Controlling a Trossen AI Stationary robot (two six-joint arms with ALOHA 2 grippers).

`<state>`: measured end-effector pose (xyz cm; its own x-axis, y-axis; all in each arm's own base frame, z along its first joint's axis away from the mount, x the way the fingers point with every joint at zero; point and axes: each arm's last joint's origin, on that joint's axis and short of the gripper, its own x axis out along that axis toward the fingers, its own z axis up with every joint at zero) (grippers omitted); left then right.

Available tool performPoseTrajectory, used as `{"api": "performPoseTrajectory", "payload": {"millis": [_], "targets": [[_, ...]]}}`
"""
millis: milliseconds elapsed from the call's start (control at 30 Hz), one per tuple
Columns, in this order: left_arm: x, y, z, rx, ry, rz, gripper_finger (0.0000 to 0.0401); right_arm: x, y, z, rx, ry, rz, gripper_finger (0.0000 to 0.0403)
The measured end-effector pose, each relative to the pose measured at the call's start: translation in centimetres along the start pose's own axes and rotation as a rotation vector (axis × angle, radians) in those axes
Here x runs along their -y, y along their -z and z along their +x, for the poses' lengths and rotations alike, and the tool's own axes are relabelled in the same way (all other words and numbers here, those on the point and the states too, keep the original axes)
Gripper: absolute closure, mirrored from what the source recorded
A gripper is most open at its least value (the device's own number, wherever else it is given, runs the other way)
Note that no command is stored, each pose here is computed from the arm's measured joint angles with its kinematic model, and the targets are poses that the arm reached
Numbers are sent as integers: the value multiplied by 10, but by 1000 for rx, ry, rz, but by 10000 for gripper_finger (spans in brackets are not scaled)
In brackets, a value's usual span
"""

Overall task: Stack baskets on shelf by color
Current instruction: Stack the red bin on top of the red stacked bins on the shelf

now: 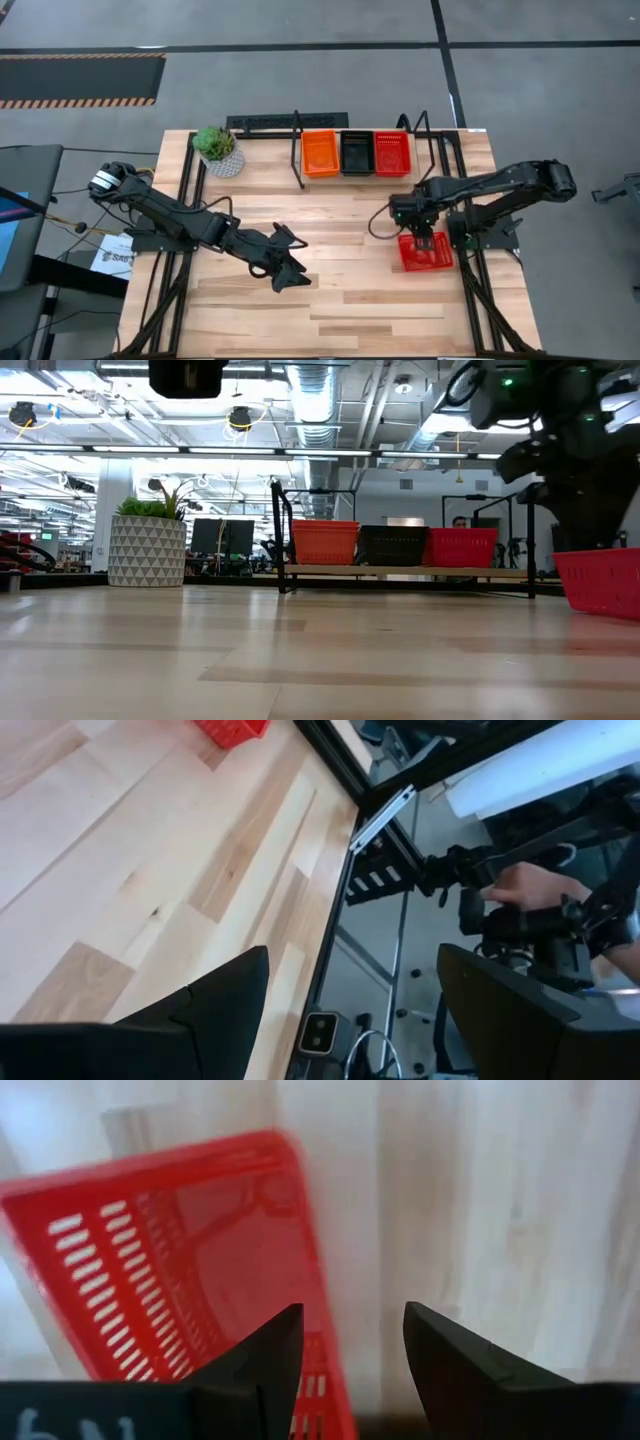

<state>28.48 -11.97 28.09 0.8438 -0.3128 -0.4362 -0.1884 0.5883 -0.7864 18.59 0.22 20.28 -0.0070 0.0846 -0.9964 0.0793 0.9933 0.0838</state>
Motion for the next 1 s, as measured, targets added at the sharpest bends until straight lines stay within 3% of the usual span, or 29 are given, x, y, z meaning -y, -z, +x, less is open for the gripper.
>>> {"api": "performPoseTrajectory", "payload": {"millis": [167, 467, 567, 867, 1000], "targets": [[-1, 3, 0, 5, -23, 5, 122, -9, 7, 12, -37, 5, -55, 210], [-2, 3, 0, 10, -37, 6, 122, -10, 8, 20, -28, 16, -9, 222], [-2, 3, 0, 11, -40, 6, 122, -10, 9, 20, -31, 17, -8, 249], [-5, 4, 0, 6, -80, 14, 122, -10, 0, 37, -130, 29, -7, 384], [-7, 5, -1, -5, -100, 16, 122, -10, -4, 43, -159, 31, 24, 390]]}}
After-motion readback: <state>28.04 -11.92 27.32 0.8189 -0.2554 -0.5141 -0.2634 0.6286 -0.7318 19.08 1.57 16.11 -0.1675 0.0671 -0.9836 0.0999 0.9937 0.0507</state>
